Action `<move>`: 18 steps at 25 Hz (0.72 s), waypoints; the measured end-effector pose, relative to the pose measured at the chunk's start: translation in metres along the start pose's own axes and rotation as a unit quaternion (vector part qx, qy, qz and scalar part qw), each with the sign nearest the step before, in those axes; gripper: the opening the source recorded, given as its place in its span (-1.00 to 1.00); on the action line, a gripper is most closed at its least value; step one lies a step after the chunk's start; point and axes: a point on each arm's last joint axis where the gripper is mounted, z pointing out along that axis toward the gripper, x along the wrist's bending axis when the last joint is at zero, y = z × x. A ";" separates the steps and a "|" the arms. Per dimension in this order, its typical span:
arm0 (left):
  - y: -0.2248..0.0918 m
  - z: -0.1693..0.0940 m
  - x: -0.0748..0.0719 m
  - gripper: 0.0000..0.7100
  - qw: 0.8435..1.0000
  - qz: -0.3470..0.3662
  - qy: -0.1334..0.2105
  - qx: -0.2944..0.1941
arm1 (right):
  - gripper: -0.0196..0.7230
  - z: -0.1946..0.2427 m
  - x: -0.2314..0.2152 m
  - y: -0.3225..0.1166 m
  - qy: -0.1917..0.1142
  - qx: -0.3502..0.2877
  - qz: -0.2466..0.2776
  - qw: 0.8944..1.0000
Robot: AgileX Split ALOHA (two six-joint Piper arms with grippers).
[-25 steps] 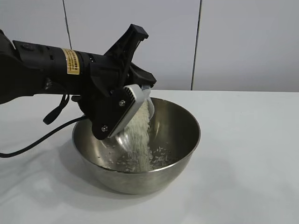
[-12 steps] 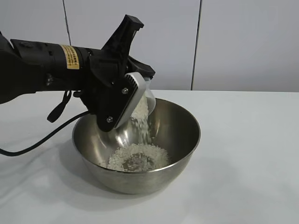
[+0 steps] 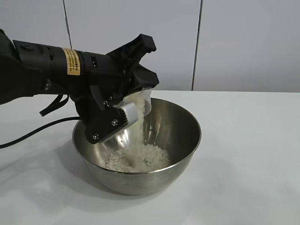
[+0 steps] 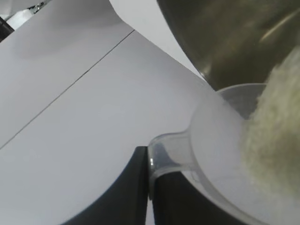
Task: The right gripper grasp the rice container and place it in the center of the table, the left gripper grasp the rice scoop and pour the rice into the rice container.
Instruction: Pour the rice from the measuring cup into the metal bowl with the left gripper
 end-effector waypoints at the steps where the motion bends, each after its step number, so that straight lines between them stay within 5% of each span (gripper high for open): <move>1: 0.000 0.000 0.000 -0.98 1.000 0.004 0.000 0.000 | 0.92 0.000 0.000 0.000 0.000 0.000 0.000 1.000; 18: -0.007 0.004 0.004 -0.97 0.999 0.033 -0.001 0.003 | 0.92 0.000 0.000 0.000 0.000 0.000 0.000 1.000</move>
